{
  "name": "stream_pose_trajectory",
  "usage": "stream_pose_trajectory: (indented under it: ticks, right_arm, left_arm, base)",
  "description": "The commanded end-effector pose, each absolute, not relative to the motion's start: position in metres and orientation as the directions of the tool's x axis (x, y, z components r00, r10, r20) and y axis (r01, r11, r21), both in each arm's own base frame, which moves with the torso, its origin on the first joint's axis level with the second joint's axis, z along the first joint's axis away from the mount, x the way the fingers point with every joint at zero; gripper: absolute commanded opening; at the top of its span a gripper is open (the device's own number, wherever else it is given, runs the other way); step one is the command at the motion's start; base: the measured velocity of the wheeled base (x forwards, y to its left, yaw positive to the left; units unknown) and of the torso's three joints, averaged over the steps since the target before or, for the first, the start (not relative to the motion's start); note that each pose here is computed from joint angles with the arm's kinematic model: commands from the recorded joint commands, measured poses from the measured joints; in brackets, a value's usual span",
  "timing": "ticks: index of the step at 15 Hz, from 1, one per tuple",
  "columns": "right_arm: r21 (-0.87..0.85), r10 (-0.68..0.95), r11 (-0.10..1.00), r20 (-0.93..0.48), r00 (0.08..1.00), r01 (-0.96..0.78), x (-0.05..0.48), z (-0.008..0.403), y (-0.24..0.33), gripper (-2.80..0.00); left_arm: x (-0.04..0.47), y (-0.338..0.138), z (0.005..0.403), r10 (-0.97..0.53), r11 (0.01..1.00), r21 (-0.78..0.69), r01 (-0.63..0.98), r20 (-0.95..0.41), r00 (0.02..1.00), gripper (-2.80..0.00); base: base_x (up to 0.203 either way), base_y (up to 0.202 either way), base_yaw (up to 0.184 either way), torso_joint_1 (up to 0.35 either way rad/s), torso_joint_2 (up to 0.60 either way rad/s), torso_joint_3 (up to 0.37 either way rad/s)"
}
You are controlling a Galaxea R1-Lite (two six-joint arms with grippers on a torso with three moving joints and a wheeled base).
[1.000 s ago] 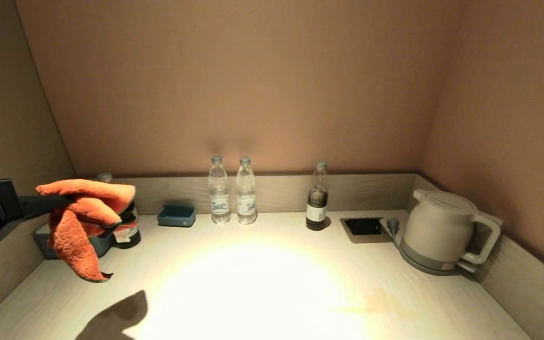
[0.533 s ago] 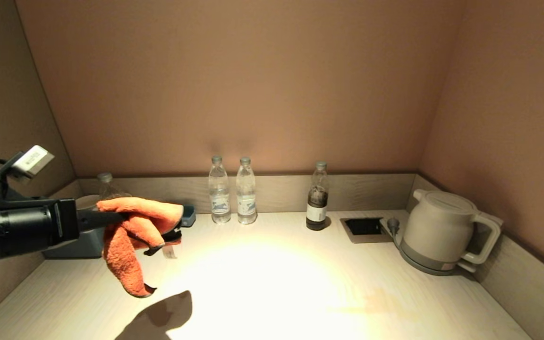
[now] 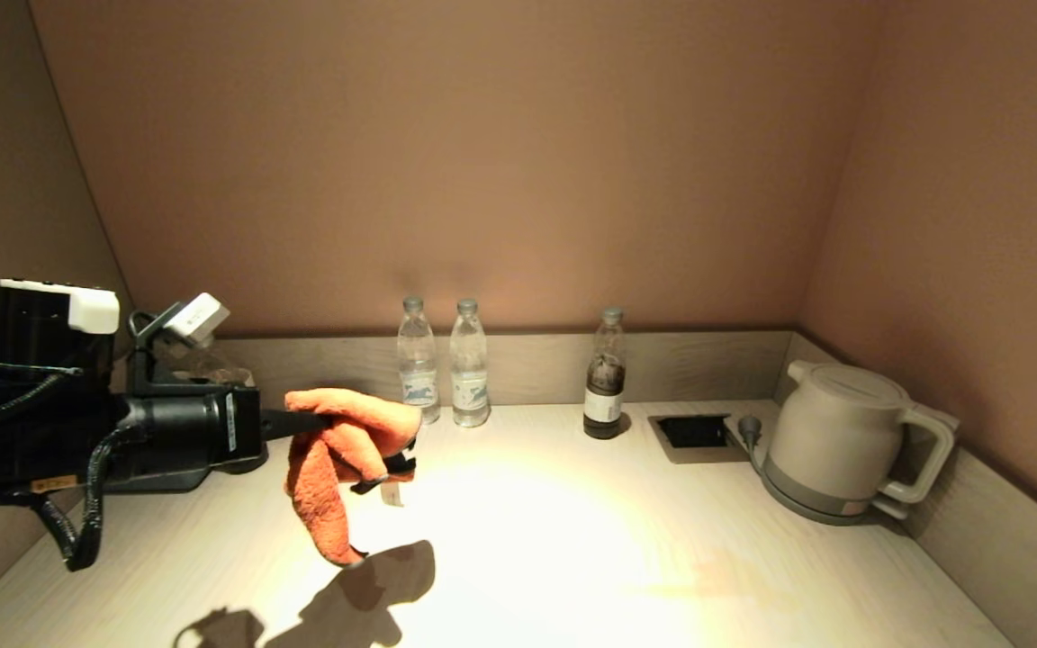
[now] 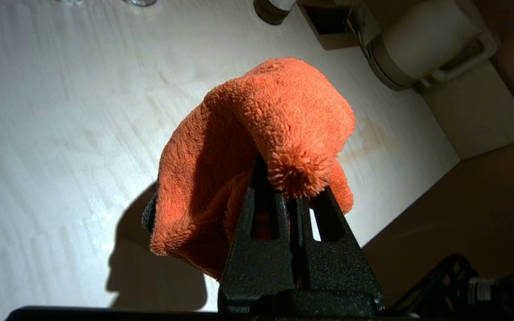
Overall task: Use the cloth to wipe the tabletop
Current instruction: Sweep the stains on the table
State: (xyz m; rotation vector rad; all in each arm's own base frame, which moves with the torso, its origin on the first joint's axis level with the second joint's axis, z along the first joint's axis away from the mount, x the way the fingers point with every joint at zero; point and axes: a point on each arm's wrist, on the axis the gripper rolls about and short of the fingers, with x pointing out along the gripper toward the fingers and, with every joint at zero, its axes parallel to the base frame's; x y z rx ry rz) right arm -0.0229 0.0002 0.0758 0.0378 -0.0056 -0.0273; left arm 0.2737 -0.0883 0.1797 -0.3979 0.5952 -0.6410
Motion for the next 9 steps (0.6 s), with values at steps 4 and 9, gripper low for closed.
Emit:
stream_pose_trajectory:
  ticks: [4, 9]
  right_arm:
    - [0.038, -0.028, 0.999, 0.005, 1.000, 0.027, -0.023, 0.076, 0.000, -2.80]
    - [0.037, -0.028, 0.999, 0.005, 1.000, 0.027, -0.023, 0.076, 0.000, -2.80]
  left_arm:
    - [0.325, -0.135, 0.124, -0.519, 0.820, -0.467, 0.329, -0.366, 0.773, -2.80]
    - [0.330, -0.184, 0.088, -0.387, 0.891, -0.385, 0.241, -0.367, 0.846, -2.80]
  base:
    - [0.000, 0.000, 0.000, 0.000, 0.00, 0.000]
    - [0.000, 0.000, 0.000, 0.000, 0.00, 0.000]
